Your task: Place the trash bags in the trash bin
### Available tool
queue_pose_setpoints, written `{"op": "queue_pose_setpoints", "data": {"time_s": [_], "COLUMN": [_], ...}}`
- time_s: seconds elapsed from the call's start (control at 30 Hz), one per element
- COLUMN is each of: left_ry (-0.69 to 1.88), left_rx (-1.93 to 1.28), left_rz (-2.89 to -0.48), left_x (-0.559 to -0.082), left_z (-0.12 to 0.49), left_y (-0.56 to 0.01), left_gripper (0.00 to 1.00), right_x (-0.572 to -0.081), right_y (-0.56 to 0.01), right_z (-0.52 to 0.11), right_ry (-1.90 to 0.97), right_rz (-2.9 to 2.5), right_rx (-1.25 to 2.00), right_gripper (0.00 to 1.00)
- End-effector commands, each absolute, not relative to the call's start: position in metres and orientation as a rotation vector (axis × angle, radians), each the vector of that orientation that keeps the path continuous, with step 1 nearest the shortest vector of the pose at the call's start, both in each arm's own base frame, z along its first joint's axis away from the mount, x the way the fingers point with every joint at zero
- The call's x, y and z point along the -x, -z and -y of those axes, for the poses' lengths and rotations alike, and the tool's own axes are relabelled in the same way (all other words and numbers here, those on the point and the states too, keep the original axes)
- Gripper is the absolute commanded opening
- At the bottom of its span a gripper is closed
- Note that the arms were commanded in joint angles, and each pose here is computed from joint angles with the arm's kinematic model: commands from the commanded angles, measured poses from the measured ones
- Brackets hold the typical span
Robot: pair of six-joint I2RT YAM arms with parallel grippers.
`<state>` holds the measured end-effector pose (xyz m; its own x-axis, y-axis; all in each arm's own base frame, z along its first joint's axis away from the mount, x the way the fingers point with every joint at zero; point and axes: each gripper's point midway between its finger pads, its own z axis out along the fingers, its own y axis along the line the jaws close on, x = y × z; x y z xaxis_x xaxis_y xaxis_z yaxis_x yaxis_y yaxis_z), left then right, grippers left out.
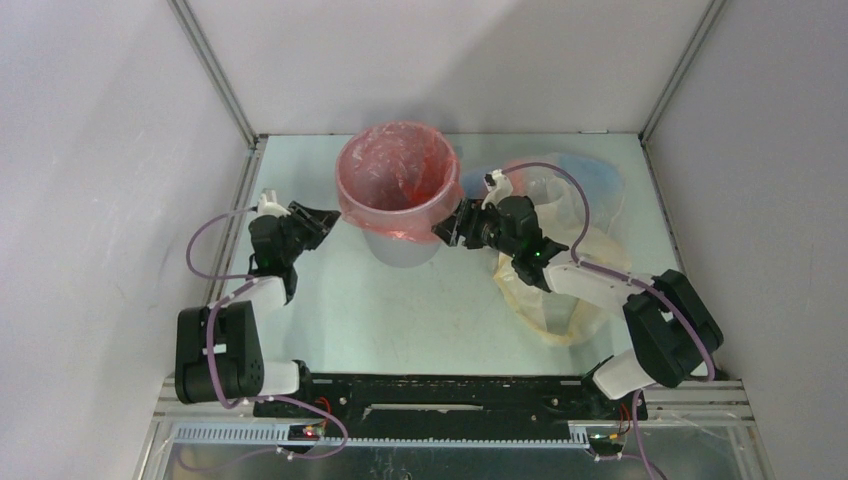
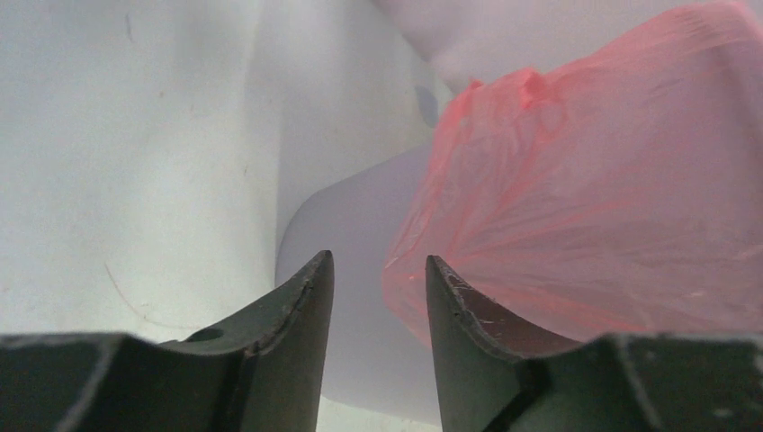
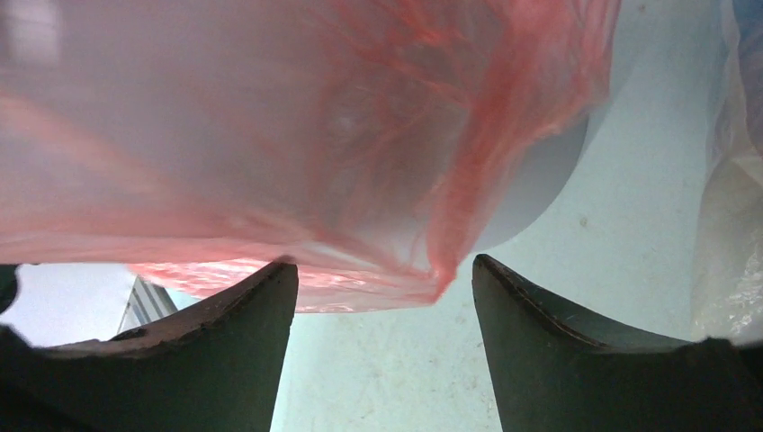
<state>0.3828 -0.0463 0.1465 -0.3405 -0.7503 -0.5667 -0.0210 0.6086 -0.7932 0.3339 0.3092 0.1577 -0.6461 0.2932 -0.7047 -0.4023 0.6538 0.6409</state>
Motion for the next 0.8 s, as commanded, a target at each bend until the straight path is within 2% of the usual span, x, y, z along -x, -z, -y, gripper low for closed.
{"op": "queue_pose_setpoints", "data": {"time_s": [0.0,0.07,0.23,0.53,0.67,0.77], "left_ry": [0.867,0.916,1.044,1.112,1.074,1.054], "left_rx": [0.581,0.568,0.539,0.617,0.644,0.659], "left_rz": [-1.675,-1.660,-1.672,-1.709,-1.725,-1.734], "left_x": [-0.387,-0.389,-0.395,-0.407,-0.410,-0.413], "left_z": [0.042,0.047,0.069,0.074,0.069,0.066], "left_y": [-0.179,-0.183,-0.183,-0.145,-0.129,-0.122], "left_gripper": [0.50,0.58,0.62,0.43,0.40,0.38], "right_x": [-0.341,-0.342,-0.347,-0.349,-0.352,-0.351], "right_y": [-0.140,-0.134,-0.129,-0.107,-0.088,-0.074], "right_z": [-0.316,-0.319,-0.321,-0.326,-0.324,-0.327], "right_ry": [-1.078,-1.116,-1.137,-1.173,-1.189,-1.228], "right_rz": [-2.044,-2.055,-2.051,-2.105,-2.167,-2.206], "right_rx": [0.068,0.050,0.025,-0.076,-0.219,-0.324], "right_gripper": [0.74,0.74,0.76,0.76,0.71,0.70]}}
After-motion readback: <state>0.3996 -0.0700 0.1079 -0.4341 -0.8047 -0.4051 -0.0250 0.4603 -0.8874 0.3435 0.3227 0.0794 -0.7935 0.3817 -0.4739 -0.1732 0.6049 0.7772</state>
